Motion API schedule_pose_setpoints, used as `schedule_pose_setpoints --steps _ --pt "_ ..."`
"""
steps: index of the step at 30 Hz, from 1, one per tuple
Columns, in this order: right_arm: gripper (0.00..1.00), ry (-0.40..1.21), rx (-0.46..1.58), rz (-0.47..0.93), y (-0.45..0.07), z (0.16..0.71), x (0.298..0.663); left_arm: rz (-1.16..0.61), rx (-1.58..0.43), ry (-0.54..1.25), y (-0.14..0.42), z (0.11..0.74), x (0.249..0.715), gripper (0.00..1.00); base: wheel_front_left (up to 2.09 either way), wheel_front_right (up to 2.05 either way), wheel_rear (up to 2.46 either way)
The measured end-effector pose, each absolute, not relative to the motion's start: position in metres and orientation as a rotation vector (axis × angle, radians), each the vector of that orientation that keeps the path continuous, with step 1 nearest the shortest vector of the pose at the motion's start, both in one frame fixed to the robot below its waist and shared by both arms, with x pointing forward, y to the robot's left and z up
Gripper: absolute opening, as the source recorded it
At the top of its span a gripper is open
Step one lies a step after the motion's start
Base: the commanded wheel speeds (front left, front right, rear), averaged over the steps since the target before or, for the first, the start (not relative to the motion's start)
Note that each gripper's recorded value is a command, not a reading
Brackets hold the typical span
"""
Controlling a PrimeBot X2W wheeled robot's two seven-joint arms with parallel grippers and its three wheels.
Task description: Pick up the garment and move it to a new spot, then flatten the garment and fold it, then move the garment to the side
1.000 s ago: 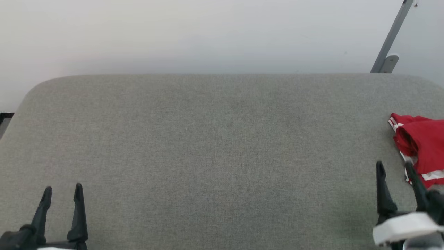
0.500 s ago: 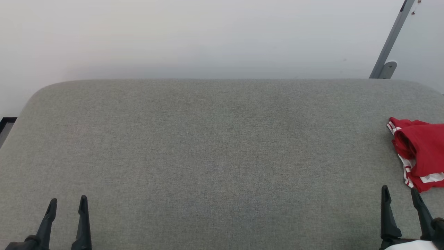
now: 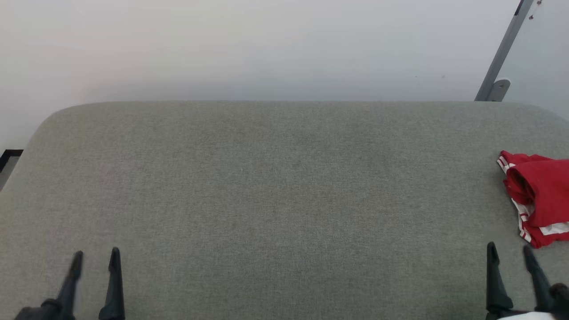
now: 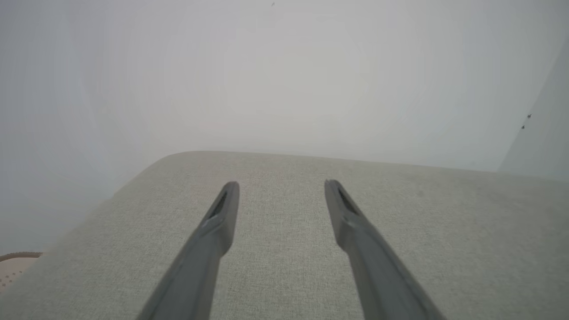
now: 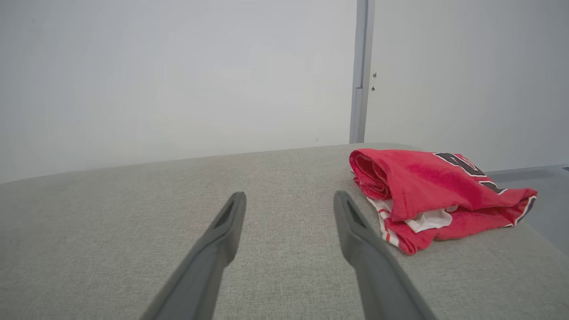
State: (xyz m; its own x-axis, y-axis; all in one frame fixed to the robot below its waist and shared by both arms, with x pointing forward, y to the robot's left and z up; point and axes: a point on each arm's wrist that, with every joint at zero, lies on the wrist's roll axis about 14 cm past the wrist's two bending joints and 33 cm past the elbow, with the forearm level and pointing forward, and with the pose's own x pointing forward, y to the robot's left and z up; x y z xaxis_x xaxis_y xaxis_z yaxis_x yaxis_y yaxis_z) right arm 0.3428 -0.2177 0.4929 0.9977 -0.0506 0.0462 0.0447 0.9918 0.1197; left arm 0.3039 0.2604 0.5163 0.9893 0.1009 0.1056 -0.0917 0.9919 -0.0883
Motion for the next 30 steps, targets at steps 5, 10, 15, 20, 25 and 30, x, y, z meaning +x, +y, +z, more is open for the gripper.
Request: schedule_pose_setpoints --steps 5,10,15,20,25,30 --pt "0.0 0.013 0.137 -0.053 -0.215 0.473 0.337 0.106 -0.124 -0.053 0.254 0.496 0.3 0.0 0.0 0.0 0.0" --pt "0.0 0.04 0.222 -0.077 -0.217 0.467 0.336 0.124 -0.215 -0.031 0.254 0.489 0.301 0.0 0.0 0.0 0.0" --pt "0.0 0.038 0.316 -0.093 -0.218 0.468 0.339 0.138 -0.303 -0.024 0.254 0.487 0.304 0.0 0.0 0.0 0.0" --pt "0.0 0.04 0.406 -0.105 -0.218 0.468 0.342 0.148 -0.392 -0.022 0.254 0.487 0.309 0.0 0.0 0.0 0.0" --pt "0.0 0.037 0.491 -0.112 -0.217 0.47 0.346 0.156 -0.481 -0.023 0.253 0.486 0.315 0.0 0.0 0.0 0.0" --pt "0.0 0.038 0.571 -0.116 -0.216 0.471 0.349 0.158 -0.561 -0.021 0.251 0.486 0.32 0.0 0.0 0.0 0.0"
